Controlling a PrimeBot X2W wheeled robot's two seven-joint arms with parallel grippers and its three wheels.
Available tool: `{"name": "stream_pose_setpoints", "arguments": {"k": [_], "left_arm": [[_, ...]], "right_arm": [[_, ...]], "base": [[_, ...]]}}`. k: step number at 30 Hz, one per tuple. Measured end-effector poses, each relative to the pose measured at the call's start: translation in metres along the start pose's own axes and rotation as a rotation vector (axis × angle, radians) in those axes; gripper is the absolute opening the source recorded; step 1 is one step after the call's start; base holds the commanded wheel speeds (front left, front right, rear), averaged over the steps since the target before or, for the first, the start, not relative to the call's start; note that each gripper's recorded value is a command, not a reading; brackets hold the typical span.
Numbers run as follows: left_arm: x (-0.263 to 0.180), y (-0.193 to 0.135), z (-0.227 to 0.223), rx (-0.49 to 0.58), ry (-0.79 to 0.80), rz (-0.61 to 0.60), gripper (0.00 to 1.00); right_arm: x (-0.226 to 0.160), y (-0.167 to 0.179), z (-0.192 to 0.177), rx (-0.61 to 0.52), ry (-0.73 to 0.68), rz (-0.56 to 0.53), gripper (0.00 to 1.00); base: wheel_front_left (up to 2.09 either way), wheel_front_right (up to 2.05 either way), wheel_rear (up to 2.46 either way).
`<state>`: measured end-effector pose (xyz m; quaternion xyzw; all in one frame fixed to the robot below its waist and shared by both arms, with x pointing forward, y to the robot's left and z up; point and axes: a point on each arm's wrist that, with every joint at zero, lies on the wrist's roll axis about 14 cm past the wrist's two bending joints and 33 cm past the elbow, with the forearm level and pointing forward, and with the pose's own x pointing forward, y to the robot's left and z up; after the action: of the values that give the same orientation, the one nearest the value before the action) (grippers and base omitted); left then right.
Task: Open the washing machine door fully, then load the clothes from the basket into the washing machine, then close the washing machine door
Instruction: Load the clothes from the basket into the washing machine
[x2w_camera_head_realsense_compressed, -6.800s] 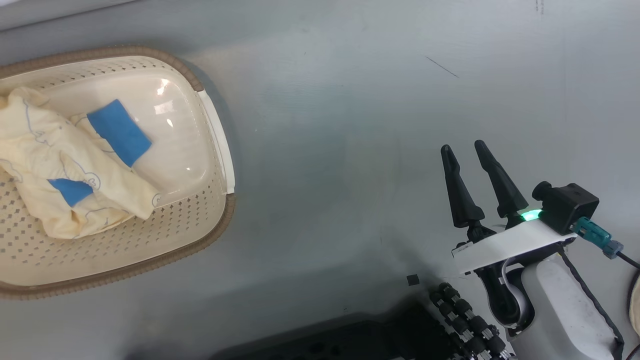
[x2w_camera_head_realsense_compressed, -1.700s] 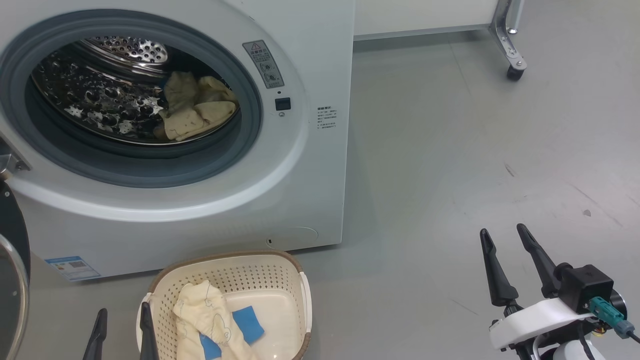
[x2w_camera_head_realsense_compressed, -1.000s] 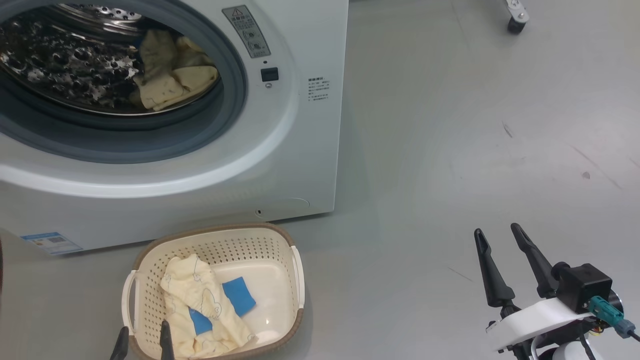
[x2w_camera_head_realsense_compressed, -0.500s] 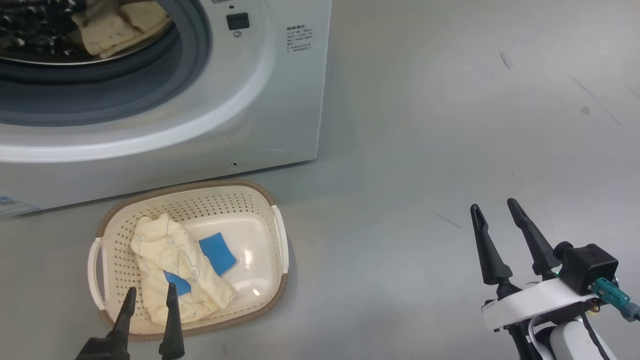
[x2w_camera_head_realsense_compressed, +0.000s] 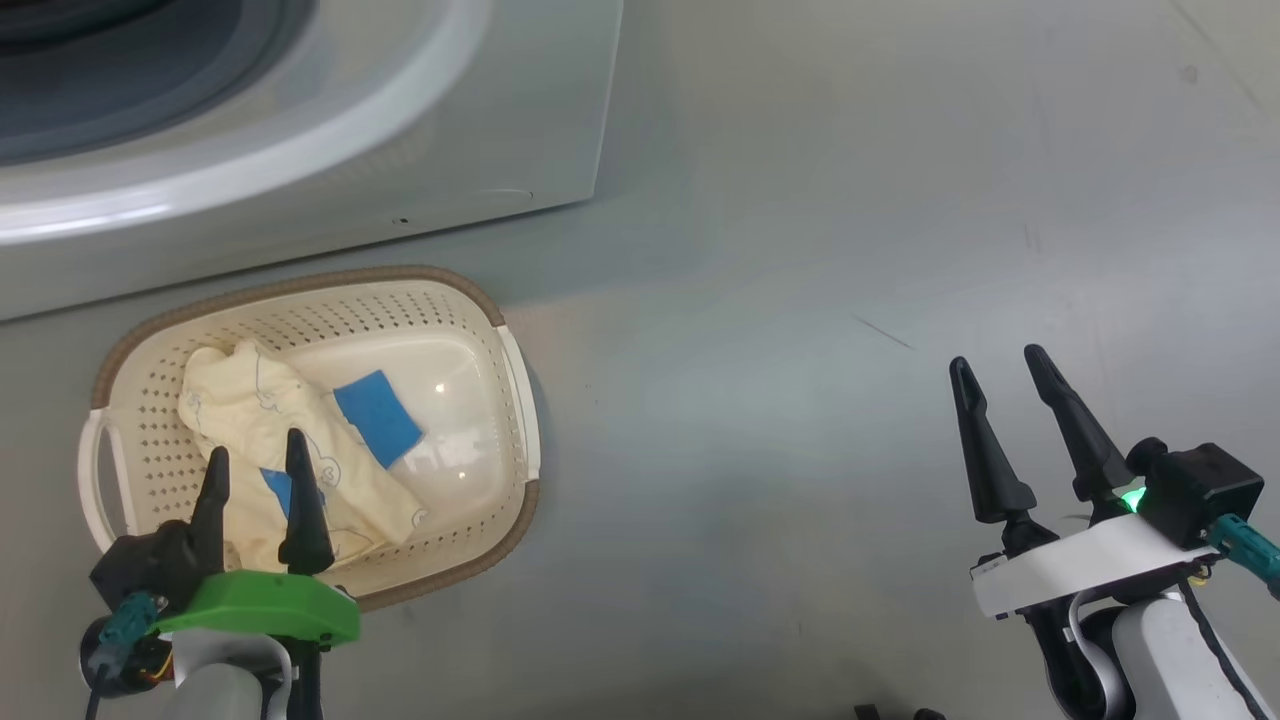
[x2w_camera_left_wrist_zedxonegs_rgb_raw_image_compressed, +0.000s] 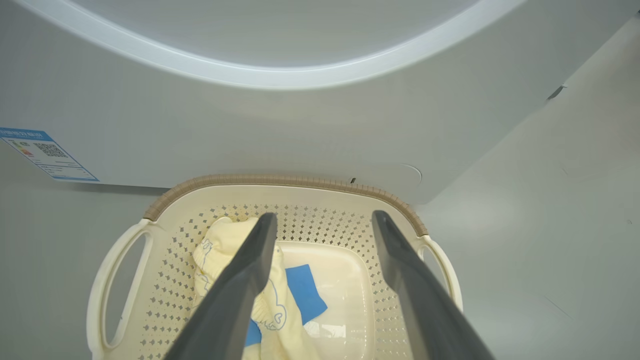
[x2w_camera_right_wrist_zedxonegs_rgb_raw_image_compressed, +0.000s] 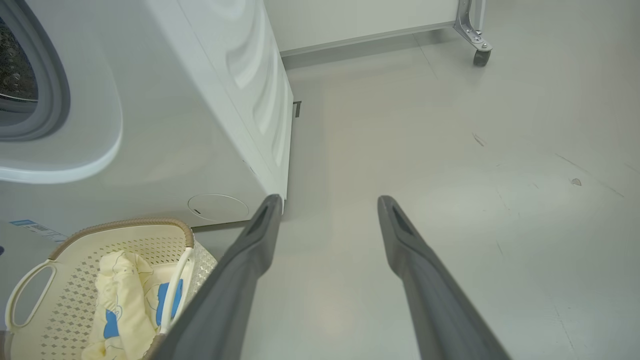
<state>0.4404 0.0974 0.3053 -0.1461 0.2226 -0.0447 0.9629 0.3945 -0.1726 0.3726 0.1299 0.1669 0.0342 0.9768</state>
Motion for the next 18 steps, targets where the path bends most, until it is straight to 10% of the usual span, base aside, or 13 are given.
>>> {"name": "stream_pose_setpoints", "arguments": {"k": [18], "left_arm": [[0.078,0.033,-0.093,-0.078,0.312,0.103,1.0]], "right_arm": [[0.037,-0.025,-0.057,0.009,0.14,-0.02,1.0]], "base": [[0.0,0.0,0.0]]}}
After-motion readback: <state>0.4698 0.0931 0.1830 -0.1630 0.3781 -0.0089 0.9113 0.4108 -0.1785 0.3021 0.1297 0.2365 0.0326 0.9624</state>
